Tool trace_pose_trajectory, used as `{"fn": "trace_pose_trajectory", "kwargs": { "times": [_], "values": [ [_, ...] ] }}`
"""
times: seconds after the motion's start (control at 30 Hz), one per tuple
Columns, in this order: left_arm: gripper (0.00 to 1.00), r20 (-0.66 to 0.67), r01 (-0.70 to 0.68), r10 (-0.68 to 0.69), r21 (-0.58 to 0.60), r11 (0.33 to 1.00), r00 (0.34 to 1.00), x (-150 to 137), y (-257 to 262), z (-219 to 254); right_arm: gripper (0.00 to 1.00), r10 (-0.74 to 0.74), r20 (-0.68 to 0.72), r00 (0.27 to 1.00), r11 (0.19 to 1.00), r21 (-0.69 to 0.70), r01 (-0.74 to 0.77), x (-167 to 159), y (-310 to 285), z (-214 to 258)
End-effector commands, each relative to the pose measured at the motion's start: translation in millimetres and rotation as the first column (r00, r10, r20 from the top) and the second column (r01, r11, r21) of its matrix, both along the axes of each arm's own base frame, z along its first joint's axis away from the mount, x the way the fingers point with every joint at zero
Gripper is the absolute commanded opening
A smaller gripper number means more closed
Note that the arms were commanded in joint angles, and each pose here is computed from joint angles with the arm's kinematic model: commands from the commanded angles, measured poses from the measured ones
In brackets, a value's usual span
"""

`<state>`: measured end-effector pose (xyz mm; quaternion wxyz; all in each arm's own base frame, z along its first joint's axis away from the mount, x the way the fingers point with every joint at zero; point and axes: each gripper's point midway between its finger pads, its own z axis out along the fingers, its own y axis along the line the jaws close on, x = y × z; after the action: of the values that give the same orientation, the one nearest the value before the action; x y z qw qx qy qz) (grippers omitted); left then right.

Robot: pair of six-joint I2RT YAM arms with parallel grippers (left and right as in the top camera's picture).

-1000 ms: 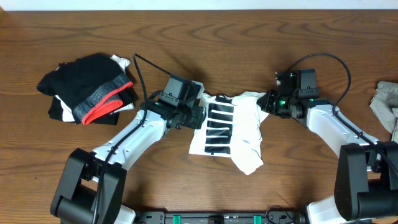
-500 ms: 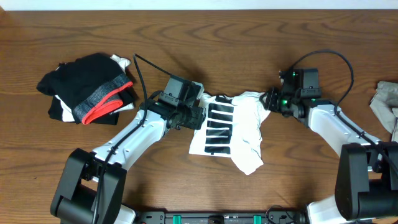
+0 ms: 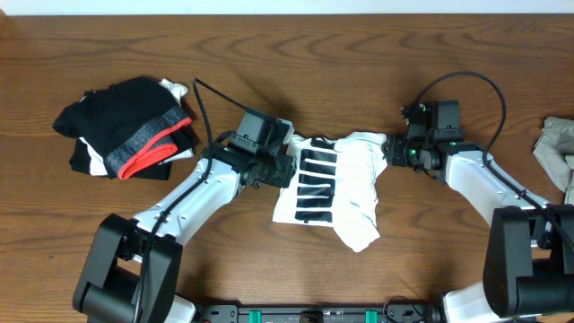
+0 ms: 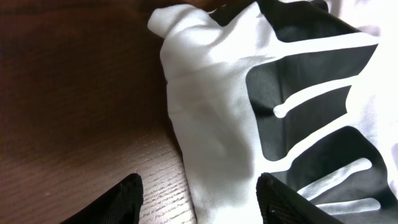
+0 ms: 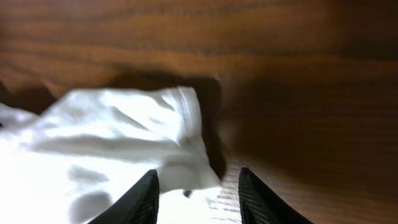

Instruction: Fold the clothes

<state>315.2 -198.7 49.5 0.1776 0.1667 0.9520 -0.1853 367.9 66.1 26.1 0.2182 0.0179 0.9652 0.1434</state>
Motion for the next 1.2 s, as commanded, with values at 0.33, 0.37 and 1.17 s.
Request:
{"fn": "trace_pose_trajectory", "kwargs": {
  "times": [0.33, 0.37, 1.17],
  "values": [
    [0.61, -0.001, 0.003, -0.003, 0.015, 1.000, 1.000, 1, 3, -4, 0.38, 0.200, 0.035, 0.979, 0.980, -0.025, -0.199, -6, 9, 0],
    [0.61, 0.000, 0.004, -0.004, 0.015, 1.000, 1.000, 1, 3, -4, 0.36, 0.199, 0.048, 0.979, 0.980, -0.026, -0.198, -3, 9, 2],
    [0.61, -0.008, 0.004, -0.003, 0.018, 1.000, 1.000, -1, 4, -5, 0.42, 0.252, 0.012, 0.968, 0.967, -0.026, -0.252, -15, 11, -6]
  ]
}}
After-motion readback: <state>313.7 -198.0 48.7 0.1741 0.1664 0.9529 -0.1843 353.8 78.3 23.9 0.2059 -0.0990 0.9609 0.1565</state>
